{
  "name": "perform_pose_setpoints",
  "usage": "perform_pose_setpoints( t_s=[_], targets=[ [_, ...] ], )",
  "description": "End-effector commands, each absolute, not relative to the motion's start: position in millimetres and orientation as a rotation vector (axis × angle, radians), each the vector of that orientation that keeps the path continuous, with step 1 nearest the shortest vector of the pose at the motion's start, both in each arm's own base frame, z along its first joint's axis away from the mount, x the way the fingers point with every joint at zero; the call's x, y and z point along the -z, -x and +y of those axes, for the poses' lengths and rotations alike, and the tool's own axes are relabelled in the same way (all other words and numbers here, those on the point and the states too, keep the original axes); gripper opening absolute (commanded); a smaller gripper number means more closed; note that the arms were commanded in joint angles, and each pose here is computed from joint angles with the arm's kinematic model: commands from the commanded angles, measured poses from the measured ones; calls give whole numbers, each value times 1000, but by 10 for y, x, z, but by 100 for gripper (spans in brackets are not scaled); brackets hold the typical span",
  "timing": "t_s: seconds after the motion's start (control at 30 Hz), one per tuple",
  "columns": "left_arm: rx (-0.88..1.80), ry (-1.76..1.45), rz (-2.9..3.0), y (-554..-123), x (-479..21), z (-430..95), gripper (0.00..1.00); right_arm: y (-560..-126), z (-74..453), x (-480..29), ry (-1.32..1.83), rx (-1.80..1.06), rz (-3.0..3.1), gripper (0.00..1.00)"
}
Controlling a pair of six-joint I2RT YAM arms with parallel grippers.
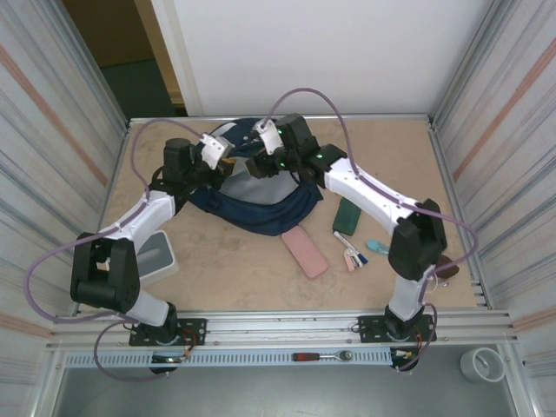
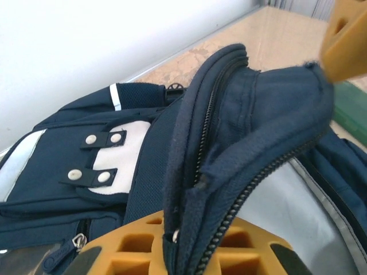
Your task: Pack books, pencil case, and school supplies into a backpack
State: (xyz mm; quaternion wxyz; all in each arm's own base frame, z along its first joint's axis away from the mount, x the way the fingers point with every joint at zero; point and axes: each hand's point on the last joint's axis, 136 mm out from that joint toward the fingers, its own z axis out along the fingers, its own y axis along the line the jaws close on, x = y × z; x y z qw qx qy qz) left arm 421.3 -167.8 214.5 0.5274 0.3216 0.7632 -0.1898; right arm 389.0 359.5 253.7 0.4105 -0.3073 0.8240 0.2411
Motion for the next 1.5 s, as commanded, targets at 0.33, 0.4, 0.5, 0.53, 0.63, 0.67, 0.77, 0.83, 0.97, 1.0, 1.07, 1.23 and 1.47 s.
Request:
perform_pose_setpoints(
  t_s=[0.33, 0.4, 0.5, 0.53, 0.63, 0.67, 0.77, 0.83, 0.97, 1.0, 1.07, 1.23, 1.47],
  targets=[
    [867, -470, 1717, -4317, -2554, -1326, 9, -2600, 2314, -1102, 510, -242, 2521, 88],
    [876, -473, 1726, -4321, -2532, -1334, 9, -2453, 2279, -894, 525, -201, 2576, 90],
    [881, -474, 1728, -4317, -2530, -1338, 9, -2334, 2190, -664, 530, -128, 2627, 92],
    [883, -477, 1728, -4311, -2534, -1340, 9, -2308, 2185, -609, 533, -124, 2636, 93],
    [885, -482, 1729, -4288, -2540, -1347, 10, -2280, 2219, -451, 536, -136, 2656, 94],
    [885, -484, 1732, -4280, -2538, -1346, 10, -2267, 2268, -399, 539, -160, 2667, 94],
    [879, -484, 1736, -4267, -2537, -1338, 11, -2214, 2415, -258, 576, -192, 2689, 93],
    [875, -485, 1737, -4260, -2542, -1340, 12, -2194, 2438, -190, 601, -153, 2698, 90],
    [873, -481, 1741, -4263, -2536, -1335, 12, -2183, 2429, -151, 632, -115, 2697, 67],
    [873, -480, 1743, -4265, -2529, -1335, 13, -2182, 2419, -161, 639, -112, 2693, 64],
    [873, -480, 1744, -4267, -2529, -1334, 13, -2185, 2426, -196, 646, -118, 2685, 63],
    [866, -480, 1746, -4262, -2529, -1325, 14, -2214, 2390, -399, 660, -109, 2638, 48],
    [878, -477, 1731, -4267, -2564, -1337, 14, -2500, 2648, -1425, 479, -632, 2418, 49]
  ],
)
